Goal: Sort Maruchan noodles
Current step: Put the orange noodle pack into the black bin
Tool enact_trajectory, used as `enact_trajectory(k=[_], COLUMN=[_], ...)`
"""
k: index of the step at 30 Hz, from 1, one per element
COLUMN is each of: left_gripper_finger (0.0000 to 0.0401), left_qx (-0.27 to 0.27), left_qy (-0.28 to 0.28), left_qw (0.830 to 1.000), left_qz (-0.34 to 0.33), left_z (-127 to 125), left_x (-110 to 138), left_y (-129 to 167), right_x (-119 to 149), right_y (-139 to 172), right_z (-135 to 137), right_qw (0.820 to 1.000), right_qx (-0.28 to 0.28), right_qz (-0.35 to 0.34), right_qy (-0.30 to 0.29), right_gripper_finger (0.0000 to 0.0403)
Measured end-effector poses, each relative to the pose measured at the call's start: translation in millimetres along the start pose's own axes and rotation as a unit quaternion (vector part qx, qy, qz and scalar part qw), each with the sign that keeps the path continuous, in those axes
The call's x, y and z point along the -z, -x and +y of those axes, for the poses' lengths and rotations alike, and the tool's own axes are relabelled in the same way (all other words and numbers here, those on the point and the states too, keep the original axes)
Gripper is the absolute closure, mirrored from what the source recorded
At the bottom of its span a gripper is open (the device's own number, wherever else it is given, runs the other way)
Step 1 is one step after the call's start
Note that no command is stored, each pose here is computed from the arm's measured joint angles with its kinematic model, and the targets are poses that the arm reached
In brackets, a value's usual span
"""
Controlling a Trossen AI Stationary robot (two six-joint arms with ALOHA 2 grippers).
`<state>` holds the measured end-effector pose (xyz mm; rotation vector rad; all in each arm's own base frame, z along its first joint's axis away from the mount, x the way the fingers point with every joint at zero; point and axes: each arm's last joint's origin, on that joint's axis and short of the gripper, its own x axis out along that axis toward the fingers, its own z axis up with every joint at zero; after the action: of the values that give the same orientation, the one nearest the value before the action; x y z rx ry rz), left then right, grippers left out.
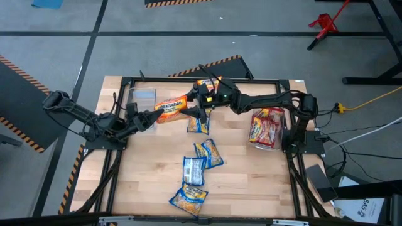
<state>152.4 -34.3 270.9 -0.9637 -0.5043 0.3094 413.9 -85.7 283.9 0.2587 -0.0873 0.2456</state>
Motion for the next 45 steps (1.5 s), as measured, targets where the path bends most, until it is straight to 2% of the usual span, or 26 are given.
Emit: enact_trajectory(k=[11, 17, 21, 29, 34, 38, 45], left_gripper_finger=[0.0395, 0.0395, 0.0395, 0.0393, 0.0364, 0.0328, 0.0282], left_qx=[0.009, 0.009, 0.008, -0.003, -0.018, -0.014, -0.022], left_qy=[0.010, 0.008, 0.006, -0.005, -0.028, -0.063, -0.109], left_qw=[1.000, 1.000, 1.000, 1.000, 0.999, 0.998, 0.992], left_qz=[-0.004, -0.006, -0.007, -0.014, -0.015, -0.023, -0.065], left_z=[3, 4, 4, 7, 9, 7, 1], left_x=[3, 2, 2, 1, 1, -4, -21], left_y=[-8, -9, -9, -11, -11, -9, -2], right_x=[-1, 0, 1, 4, 5, 4, -3], right_y=[-13, -15, -15, -15, -15, -15, -3], right_z=[6, 4, 3, 1, 1, 1, -18], right_qw=[0.999, 0.999, 0.999, 0.998, 0.998, 0.998, 0.997], right_qx=[-0.049, -0.032, -0.027, -0.007, -0.009, -0.011, 0.022], right_qz=[0.011, 0.035, 0.043, 0.054, 0.060, 0.059, 0.060], right_qy=[-0.001, -0.008, -0.007, -0.012, -0.014, -0.013, -0.045], right_gripper_finger=[0.0100, 0.0106, 0.0151, 0.0293, 0.0360, 0.0388, 0.0385])
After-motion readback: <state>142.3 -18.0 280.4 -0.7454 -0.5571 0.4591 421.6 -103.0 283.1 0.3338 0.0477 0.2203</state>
